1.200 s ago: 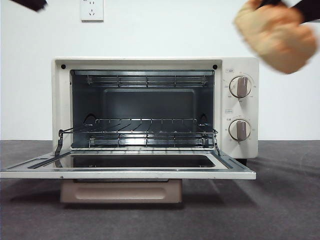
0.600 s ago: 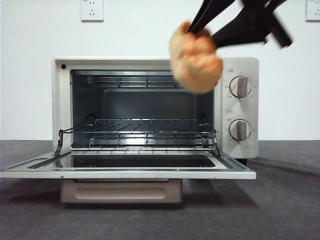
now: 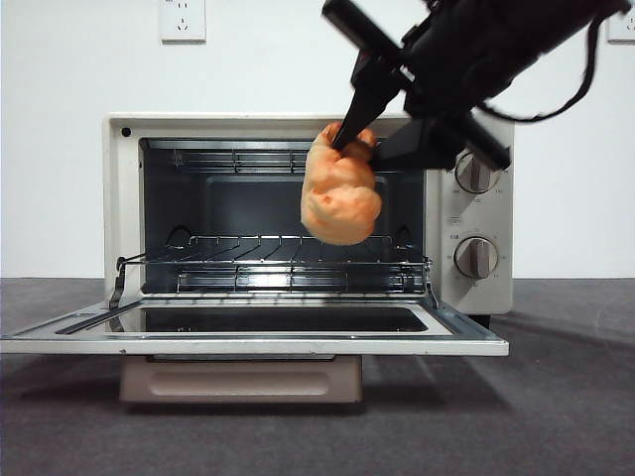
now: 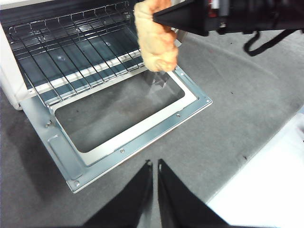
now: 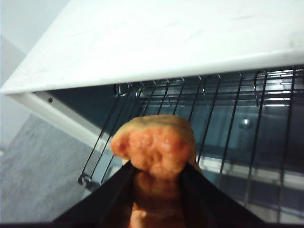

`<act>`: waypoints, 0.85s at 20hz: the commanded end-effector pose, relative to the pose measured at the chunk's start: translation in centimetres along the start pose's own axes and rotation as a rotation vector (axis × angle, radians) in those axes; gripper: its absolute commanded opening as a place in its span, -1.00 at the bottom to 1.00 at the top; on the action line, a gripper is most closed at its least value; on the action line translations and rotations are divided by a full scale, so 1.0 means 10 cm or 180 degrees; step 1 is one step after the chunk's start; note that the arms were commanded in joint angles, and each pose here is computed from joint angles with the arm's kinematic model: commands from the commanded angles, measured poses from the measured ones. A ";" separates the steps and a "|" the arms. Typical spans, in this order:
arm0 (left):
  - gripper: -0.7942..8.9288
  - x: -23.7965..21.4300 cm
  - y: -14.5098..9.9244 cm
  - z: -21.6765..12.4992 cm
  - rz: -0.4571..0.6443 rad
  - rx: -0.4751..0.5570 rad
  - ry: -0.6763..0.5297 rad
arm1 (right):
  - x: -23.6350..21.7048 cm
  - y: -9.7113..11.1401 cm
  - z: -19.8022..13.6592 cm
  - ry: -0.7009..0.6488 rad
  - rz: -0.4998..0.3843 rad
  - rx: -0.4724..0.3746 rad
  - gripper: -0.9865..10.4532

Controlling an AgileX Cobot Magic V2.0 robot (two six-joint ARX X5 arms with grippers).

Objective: The left arm flap open the oven, the right arm pick bread and place it into oven, the left arm flap close the oven

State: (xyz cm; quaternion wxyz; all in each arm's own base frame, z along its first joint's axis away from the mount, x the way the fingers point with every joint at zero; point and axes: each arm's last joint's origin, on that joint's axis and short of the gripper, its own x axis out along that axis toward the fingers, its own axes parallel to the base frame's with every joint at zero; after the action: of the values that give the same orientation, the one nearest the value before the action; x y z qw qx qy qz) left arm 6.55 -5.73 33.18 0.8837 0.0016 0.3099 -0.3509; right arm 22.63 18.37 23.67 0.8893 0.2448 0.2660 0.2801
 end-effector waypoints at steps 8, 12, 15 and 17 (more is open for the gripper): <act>-0.80 -0.05 -0.01 -0.01 -0.0011 0.0015 -0.0006 | 0.25 -0.04 -0.04 -0.0304 -0.0058 0.0111 -0.61; -0.80 -0.05 -0.01 -0.01 -0.0010 0.0028 -0.0004 | 0.31 -0.06 -0.05 -0.0422 -0.0024 0.0133 -0.61; -0.80 -0.05 -0.01 -0.01 -0.0009 0.0063 -0.0005 | 0.34 -0.07 -0.06 -0.0505 -0.0097 0.0152 -0.61; -0.80 -0.05 -0.01 -0.01 -0.0008 0.0109 -0.0004 | 0.34 -0.09 -0.06 -0.0550 -0.0169 0.0157 -0.61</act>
State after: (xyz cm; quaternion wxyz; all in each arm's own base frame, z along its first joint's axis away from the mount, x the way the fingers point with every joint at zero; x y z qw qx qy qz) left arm 6.17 -5.42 33.05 0.8819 0.0071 0.3148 -0.3508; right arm 24.81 19.65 21.71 0.9103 0.2768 0.2047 0.2301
